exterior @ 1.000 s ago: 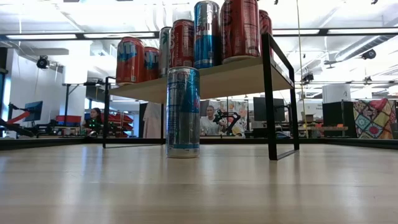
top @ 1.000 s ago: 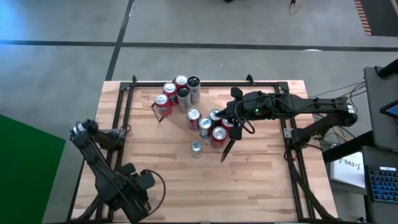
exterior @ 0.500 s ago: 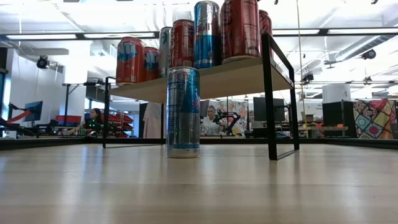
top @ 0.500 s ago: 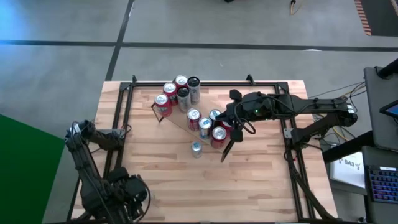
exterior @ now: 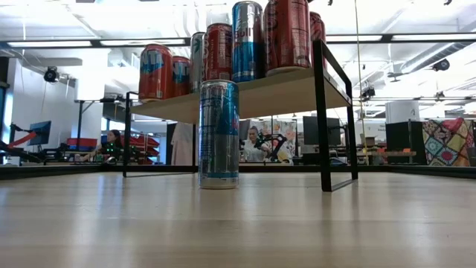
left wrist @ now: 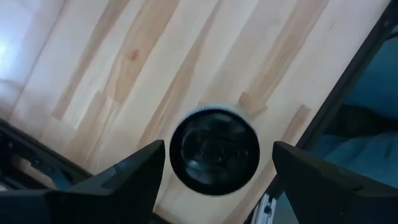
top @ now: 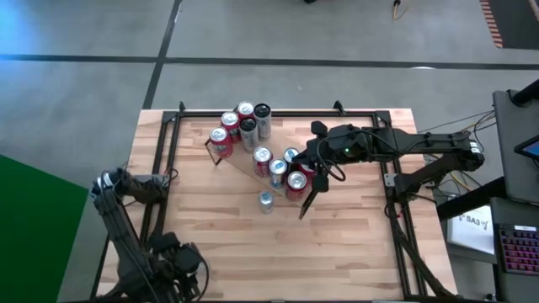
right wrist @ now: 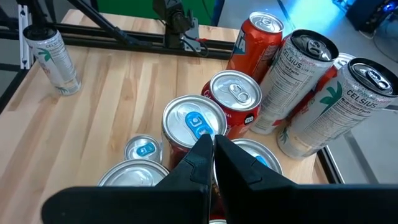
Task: Place canned beverage on shelf
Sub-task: Put the white/pink soda can on the shelf, align with the other white/pink soda cans
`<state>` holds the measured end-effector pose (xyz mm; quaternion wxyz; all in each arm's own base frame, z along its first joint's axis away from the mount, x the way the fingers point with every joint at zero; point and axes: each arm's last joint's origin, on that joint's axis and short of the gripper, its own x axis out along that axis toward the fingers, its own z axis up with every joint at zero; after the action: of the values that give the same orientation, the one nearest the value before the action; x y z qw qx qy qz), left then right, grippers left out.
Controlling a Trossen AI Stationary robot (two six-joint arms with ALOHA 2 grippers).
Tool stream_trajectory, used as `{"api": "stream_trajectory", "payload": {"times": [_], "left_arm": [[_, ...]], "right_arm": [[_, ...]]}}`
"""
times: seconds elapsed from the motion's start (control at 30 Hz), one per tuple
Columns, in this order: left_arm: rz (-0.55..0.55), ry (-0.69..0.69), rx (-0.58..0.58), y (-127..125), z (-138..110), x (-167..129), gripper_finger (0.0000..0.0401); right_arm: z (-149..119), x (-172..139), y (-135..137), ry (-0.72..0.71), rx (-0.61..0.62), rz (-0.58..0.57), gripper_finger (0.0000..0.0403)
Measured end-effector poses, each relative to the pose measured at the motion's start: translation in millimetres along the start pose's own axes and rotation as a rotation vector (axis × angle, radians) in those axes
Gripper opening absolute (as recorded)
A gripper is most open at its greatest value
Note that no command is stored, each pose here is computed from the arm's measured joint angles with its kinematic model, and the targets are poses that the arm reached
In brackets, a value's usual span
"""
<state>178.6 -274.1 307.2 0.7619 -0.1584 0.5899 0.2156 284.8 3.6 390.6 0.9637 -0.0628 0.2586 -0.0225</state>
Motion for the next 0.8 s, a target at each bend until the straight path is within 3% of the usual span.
{"api": "stream_trajectory", "payload": {"times": [0.8], "left_arm": [[0.075,-0.01,0.034,-5,-10,27,0.0283]], "right_arm": [[0,0,0,0.0,0.03,0.0,0.0009]]}}
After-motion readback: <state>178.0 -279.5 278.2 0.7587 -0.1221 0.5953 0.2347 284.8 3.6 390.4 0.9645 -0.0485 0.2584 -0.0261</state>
